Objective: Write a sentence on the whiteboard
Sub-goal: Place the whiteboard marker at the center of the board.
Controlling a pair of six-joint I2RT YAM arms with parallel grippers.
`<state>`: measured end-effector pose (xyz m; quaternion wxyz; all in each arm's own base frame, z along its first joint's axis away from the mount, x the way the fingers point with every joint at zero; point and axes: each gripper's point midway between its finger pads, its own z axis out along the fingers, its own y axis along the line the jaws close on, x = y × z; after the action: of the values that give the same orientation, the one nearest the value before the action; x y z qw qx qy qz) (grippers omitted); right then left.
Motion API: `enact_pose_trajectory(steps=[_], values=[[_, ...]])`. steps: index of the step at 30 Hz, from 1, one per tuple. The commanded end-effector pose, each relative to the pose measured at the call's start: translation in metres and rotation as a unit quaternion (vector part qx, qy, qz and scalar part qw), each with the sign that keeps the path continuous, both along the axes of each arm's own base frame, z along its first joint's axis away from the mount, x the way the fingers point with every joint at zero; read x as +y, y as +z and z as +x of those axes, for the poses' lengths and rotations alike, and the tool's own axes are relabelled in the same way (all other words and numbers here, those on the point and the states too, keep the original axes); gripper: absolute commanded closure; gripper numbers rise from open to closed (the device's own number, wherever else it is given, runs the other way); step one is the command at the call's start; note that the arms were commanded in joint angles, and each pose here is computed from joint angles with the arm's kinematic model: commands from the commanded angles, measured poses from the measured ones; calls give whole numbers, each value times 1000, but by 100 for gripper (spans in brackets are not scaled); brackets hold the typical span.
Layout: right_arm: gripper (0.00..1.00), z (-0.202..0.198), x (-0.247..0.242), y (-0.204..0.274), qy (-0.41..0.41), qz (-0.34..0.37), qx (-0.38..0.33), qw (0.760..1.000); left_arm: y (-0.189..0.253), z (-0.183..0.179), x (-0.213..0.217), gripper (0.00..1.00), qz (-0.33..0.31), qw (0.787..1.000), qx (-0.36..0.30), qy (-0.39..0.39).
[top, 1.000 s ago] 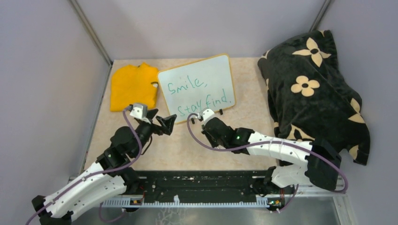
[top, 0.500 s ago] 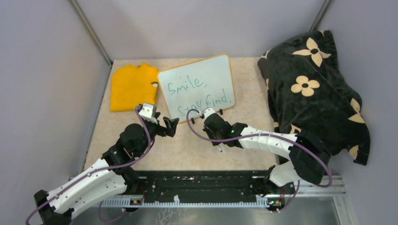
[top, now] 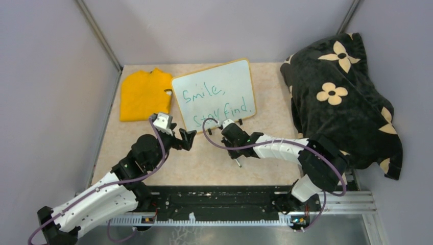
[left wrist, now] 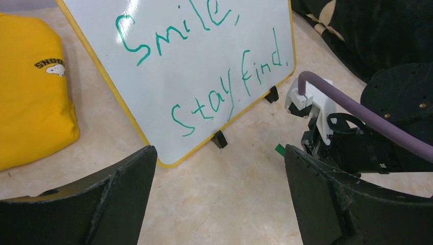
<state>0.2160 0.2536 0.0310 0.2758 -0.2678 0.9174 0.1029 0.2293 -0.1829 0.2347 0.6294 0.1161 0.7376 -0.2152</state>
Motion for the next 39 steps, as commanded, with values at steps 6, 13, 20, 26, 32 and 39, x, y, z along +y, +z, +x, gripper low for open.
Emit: enact_pose_trajectory(steps=[6, 13, 20, 26, 32, 39], values=[[100, 10, 9, -4, -19, 27, 9, 999, 8, -1, -5, 1, -1, 1000, 0, -11], [92, 9, 2, -15, -31, 19, 19, 999, 8, 0, -5, 1, -1, 1000, 2, -11], [89, 7, -2, -22, -37, 17, 26, 999, 7, -1, -7, 1, 1, 1000, 3, -15], [85, 7, -5, -25, -41, 14, 29, 999, 5, 0, -7, 1, 6, 1000, 8, -14], [79, 5, -7, -27, -43, 12, 32, 999, 5, 0, -8, 1, 5, 1000, 8, -17], [74, 5, -7, -27, -45, 12, 31, 998, 6, 0, -9, 1, 5, 1000, 8, -18]])
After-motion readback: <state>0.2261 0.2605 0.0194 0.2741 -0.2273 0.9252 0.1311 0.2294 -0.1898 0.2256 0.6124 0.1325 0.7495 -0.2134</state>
